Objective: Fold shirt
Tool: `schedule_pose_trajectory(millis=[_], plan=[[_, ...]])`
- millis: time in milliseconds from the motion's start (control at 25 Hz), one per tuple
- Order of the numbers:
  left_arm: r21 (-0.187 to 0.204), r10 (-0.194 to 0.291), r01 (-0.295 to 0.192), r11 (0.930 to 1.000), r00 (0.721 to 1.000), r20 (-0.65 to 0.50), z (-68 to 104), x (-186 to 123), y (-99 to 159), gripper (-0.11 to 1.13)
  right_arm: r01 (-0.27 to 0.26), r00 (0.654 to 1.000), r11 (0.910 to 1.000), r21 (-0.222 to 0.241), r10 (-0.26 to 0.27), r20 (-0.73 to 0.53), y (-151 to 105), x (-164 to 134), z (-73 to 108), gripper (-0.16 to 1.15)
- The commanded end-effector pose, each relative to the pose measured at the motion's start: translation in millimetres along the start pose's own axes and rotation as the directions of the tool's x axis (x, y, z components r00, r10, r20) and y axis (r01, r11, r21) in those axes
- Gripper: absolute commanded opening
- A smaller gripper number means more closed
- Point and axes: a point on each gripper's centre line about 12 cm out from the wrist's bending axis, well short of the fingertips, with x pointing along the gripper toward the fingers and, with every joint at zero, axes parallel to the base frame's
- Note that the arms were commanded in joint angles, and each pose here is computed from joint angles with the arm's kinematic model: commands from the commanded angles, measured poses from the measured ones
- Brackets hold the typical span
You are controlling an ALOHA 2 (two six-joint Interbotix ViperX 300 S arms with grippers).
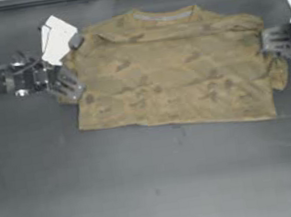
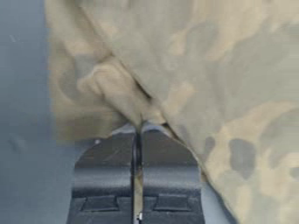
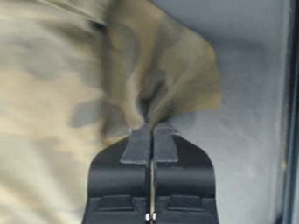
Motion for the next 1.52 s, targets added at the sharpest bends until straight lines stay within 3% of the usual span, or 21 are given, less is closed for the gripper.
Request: schedule_pose_trajectory(millis=[40,280,480,880,1000,1280,1520], plan=[[0.001,-0.040,0.040,0.9992,0.994,0.100,30.8,-31,-9,0.02,-0.087,0.994,0.9961,-0.018,0.088,0.070,19,-28,13.1,0.07],[0.040,-0.090,0.085,0.9956,0.984,0.157,54.0,-44,-32,0.02,-0.163,0.981,0.9847,-0.060,0.169,0.094,42,-46,14.3,0.07],[0.068,-0.140,0.129,0.9894,0.971,0.193,66.7,-47,-50,0.02,-0.231,0.964,0.9687,-0.091,0.240,0.111,60,-57,13.7,0.07],[0.101,-0.248,0.230,0.9680,0.938,0.241,81.9,-32,-80,0.02,-0.359,0.920,0.9239,-0.131,0.374,0.113,92,-67,4.6,0.07],[0.113,-0.272,0.252,0.9612,0.931,0.244,82.9,-26,-88,0.02,-0.394,0.904,0.9062,-0.153,0.412,0.112,107,-66,4.3,0.07],[0.131,-0.325,0.301,0.9446,0.911,0.252,84.9,-9,-103,0.02,-0.395,0.905,0.8993,-0.187,0.416,0.087,138,-44,7.0,0.07],[0.140,-0.358,0.332,0.9329,0.896,0.262,92.2,8,-117,0.02,-0.397,0.906,0.8980,-0.189,0.416,0.072,145,-27,4.9,0.07]])
